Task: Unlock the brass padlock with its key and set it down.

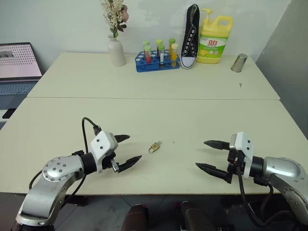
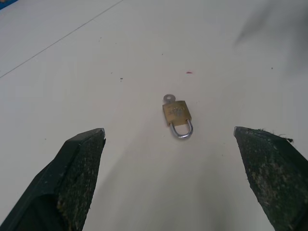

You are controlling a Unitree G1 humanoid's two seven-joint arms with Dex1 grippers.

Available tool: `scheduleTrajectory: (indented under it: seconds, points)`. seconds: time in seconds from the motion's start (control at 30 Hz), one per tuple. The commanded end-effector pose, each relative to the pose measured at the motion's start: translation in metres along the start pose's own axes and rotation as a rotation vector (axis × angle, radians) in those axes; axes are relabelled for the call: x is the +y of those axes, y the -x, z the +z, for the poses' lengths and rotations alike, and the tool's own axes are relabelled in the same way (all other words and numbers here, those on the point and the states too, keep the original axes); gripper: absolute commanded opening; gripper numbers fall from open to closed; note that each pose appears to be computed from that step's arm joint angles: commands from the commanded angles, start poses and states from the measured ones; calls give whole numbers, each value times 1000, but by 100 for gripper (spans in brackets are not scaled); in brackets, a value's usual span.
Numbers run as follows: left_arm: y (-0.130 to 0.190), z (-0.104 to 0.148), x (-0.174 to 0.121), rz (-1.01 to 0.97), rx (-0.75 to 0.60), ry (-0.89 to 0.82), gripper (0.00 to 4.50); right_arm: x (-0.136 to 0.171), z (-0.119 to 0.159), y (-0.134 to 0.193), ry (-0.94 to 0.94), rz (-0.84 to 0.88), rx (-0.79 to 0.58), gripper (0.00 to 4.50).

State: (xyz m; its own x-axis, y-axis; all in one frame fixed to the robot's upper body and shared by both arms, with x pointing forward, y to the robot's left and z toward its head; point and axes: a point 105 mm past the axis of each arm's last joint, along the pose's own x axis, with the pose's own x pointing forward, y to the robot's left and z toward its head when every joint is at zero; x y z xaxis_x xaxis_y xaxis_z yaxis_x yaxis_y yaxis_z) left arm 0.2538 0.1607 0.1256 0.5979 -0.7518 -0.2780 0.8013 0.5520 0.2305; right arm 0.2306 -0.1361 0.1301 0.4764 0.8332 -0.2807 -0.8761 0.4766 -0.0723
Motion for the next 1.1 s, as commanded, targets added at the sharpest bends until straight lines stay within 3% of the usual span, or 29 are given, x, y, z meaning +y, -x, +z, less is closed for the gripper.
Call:
scheduleTrajectory:
  seconds: [0.03, 0.4, 0.7, 0.93, 1.1]
  points:
    - [-1, 8, -2, -14, -28, -17, 450, 5, 9, -1, 47, 13, -31, 447]
    - [4, 2, -6, -8, 40, -13, 450, 3, 7, -3, 39, 27, -47, 447]
    - [-1, 3, 8, -13, 26, 30, 450, -35, 20, 3, 19, -140, -99, 447]
    - [-22, 12, 21, 1, 4, 8, 450, -23, 23, -20, -111, -115, -110, 447]
    - [-37, 8, 8, -82, 35, 46, 450, -18, 26, -24, -82, -111, -85, 447]
